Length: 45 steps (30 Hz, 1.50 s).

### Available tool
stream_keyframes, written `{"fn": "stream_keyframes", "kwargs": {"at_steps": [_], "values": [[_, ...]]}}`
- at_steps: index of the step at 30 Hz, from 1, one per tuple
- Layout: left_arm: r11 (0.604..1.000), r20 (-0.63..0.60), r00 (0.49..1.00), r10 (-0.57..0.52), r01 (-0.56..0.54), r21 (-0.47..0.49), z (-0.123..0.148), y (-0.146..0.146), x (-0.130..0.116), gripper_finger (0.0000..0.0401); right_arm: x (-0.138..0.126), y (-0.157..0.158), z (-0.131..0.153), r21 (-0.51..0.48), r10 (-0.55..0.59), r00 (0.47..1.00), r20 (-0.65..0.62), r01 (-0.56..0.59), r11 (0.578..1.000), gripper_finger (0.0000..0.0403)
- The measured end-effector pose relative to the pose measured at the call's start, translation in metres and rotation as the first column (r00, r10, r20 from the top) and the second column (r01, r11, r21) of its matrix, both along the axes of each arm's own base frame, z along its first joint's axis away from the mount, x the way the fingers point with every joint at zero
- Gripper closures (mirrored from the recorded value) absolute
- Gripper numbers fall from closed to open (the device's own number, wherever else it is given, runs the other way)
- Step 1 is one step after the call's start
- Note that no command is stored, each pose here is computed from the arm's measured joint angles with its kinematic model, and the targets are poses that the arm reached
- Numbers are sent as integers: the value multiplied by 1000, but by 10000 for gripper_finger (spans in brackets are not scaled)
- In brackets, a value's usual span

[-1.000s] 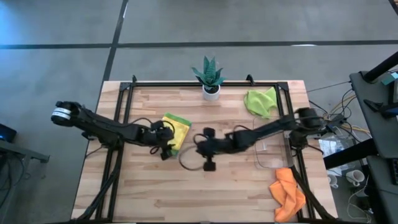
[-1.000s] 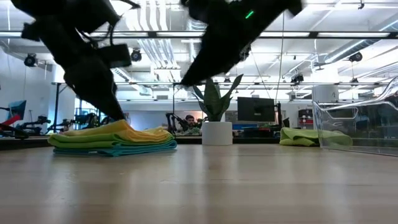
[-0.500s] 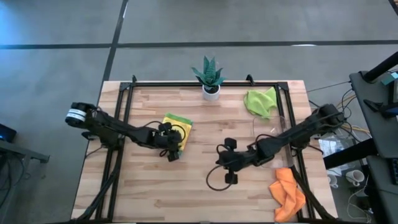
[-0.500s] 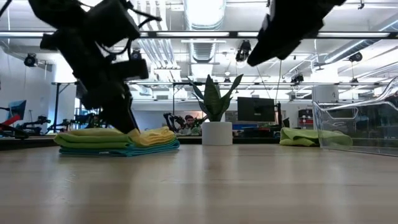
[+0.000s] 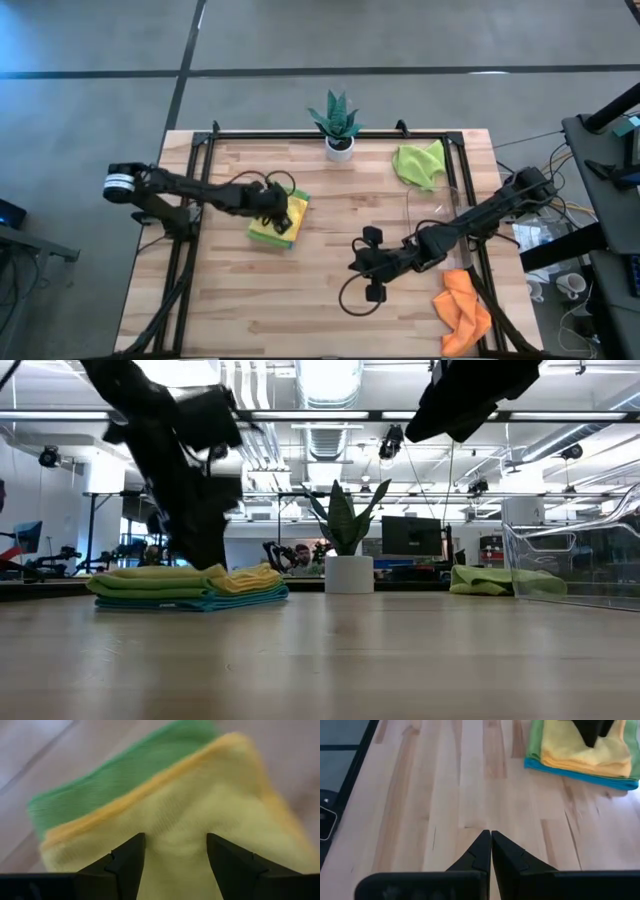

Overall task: Fold microfiber towels
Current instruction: Move the stacked towels to the upper left of the table, then fold the light green towel on the table

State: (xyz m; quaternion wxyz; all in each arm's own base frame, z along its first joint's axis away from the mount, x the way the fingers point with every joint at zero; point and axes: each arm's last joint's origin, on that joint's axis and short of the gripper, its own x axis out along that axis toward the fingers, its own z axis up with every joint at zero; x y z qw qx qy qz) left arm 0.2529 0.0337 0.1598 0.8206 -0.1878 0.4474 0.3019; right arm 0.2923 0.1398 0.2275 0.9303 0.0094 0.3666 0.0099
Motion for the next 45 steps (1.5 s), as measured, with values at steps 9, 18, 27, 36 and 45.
{"fn": "stream_keyframes", "kwargs": {"at_steps": [9,18,27,36,45], "values": [[982,-105,977,186,-184,31,-27,49,-4,203,-3,6,8,-4,9,999,-31,-9,1000,394],[964,-39,975,218,-209,167,7,70,-17,203,-23,2,18,-81,-72,958,-277,52,995,394],[987,127,988,90,-105,118,27,37,-9,203,-31,14,26,-81,-72,953,-294,50,995,394],[990,93,988,124,-129,49,-3,36,6,203,-32,16,27,-66,-99,954,-283,84,994,394],[1000,298,954,29,-28,-7,22,29,20,203,-37,9,30,-152,-209,947,-242,176,973,393]]}}
